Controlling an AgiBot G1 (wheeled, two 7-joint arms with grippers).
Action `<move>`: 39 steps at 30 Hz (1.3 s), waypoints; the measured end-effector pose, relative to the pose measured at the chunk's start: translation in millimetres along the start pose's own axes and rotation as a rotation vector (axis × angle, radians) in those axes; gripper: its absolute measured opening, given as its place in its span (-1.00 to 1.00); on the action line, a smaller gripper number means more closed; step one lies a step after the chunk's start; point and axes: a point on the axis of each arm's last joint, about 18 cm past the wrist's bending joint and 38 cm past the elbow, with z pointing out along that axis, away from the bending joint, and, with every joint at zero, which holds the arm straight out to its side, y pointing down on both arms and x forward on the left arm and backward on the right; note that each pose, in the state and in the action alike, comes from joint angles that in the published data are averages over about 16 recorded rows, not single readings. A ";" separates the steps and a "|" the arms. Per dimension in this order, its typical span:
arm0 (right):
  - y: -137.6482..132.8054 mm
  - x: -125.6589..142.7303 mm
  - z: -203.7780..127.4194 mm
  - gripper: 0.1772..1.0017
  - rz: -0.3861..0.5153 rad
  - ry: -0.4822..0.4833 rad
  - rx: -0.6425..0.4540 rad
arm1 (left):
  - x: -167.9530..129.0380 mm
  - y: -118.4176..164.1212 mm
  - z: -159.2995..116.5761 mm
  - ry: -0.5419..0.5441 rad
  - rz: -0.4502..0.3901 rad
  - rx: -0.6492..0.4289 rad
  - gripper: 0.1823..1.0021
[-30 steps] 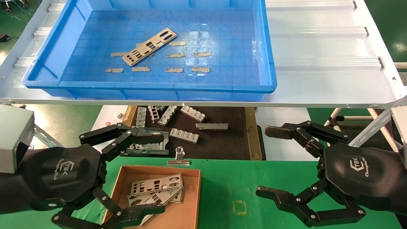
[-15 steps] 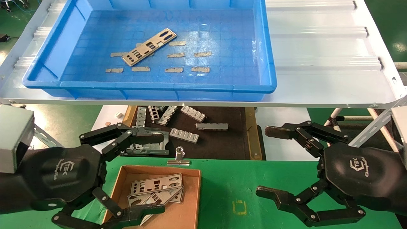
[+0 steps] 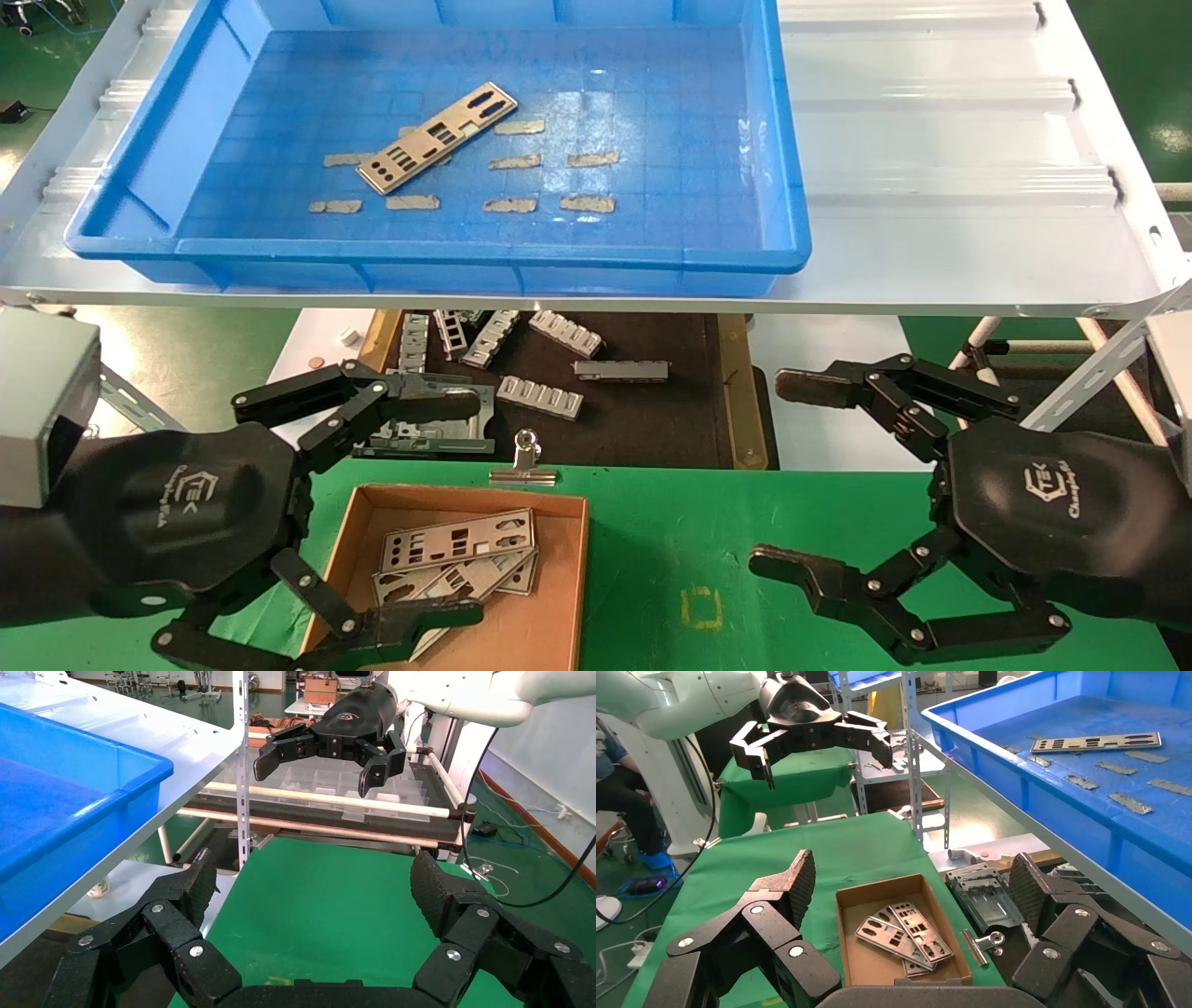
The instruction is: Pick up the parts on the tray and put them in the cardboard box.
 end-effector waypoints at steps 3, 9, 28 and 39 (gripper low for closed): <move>0.0 0.0 0.0 1.00 0.000 0.000 0.000 | 0.0 0.0 0.0 0.000 0.000 0.000 1.00; 0.0 0.0 0.0 1.00 0.000 0.000 0.000 | 0.0 0.0 0.0 0.000 0.000 0.000 1.00; 0.0 0.0 0.0 1.00 0.000 0.000 0.000 | 0.0 0.0 0.0 0.000 0.000 0.000 1.00; 0.0 0.0 0.0 1.00 0.000 0.000 0.000 | 0.0 0.0 0.0 0.000 0.000 0.000 1.00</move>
